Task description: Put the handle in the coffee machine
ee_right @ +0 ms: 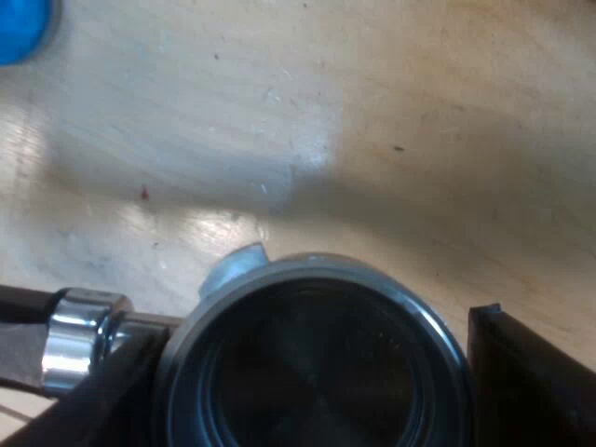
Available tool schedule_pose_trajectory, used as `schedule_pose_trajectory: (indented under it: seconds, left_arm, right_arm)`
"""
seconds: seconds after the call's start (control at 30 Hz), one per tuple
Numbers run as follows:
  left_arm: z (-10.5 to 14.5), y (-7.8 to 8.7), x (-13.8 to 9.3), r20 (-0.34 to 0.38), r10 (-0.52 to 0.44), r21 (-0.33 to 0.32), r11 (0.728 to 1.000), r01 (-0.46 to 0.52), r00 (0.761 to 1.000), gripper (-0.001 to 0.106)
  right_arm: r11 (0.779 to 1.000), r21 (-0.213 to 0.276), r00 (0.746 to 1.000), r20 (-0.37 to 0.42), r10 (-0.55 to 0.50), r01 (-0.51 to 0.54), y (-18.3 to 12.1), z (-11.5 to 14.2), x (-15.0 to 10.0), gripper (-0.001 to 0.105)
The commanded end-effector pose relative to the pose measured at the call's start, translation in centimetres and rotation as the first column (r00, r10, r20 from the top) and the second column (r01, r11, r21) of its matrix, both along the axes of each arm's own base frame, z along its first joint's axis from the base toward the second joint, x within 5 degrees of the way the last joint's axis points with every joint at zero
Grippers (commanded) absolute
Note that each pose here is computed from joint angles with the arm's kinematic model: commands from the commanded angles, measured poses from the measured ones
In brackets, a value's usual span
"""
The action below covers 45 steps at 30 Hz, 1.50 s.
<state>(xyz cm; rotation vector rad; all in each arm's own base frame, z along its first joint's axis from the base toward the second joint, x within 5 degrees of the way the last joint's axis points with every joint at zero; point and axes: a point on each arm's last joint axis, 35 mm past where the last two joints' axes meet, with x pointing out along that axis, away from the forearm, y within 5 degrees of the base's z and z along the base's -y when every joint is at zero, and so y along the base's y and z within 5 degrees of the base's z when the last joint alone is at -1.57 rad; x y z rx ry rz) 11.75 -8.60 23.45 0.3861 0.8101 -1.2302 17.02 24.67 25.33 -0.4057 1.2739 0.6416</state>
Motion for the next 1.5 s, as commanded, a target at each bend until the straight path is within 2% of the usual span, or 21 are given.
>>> schedule_pose_trajectory:
  seconds: [0.03,0.23,0.47,0.6,0.7,0.8,0.9,1.17,1.23,1.4,1.5]
  left_arm:
    - [-0.3,-0.1,0.1,0.025,-0.002,-0.016,1.0,0.003,1.0,0.075]
    - [-1.1,-0.1,0.2,0.044,-0.003,-0.028,1.0,0.004,0.999,0.075]
    - [-1.3,-0.3,0.6,0.093,-0.001,-0.058,0.998,0.006,0.996,0.075]
    - [-1.3,-0.4,0.6,0.099,0.0,-0.061,0.998,0.006,0.995,0.07]
    - [-1.3,-0.4,0.6,0.098,0.001,-0.061,0.998,0.006,0.995,0.053]
    - [-1.3,-0.4,0.6,0.098,0.001,-0.061,0.998,0.006,0.995,0.043]
    - [-1.3,-0.4,0.6,0.098,0.001,-0.061,0.998,0.006,0.995,0.037]
    - [-1.3,-0.4,0.6,0.098,0.001,-0.061,0.998,0.006,0.995,0.036]
    - [-1.3,-0.4,0.6,0.098,0.001,-0.061,0.998,0.006,0.995,0.031]
    - [-1.3,-0.4,0.6,0.097,0.0,-0.06,0.998,0.005,0.995,0.0]
    - [-1.3,-0.4,0.6,0.097,0.0,-0.06,0.998,0.005,0.995,0.0]
  right_arm:
    - [0.999,0.051,1.0,0.021,-0.019,0.018,-0.3,1.6,-0.1,0.0]
    - [0.997,0.081,0.999,0.039,-0.019,0.016,-0.6,2.6,-0.5,0.0]
    - [0.994,0.106,0.999,0.018,-0.031,0.029,-0.7,2.9,-0.7,0.0]
    - [0.993,0.113,1.0,0.01,-0.027,0.026,-0.6,2.9,-0.8,0.0]
    - [0.993,0.113,1.0,0.01,-0.027,0.026,-0.6,2.9,-0.8,0.0]
    - [0.993,0.113,1.0,0.01,-0.027,0.026,-0.6,2.9,-0.8,0.0]
    - [0.993,0.119,1.0,0.012,-0.027,0.025,-0.6,2.9,-0.7,0.0]
    - [0.991,0.133,1.0,-0.008,-0.017,0.018,-0.5,2.9,-0.8,0.0]
    - [0.991,0.133,1.0,-0.008,-0.017,0.018,-0.5,2.9,-0.8,0.0]
    - [0.991,0.133,1.0,-0.008,-0.017,0.018,-0.5,2.9,-0.8,0.0]
    - [0.991,0.133,1.0,-0.008,-0.017,0.018,-0.5,2.9,-0.8,0.0]
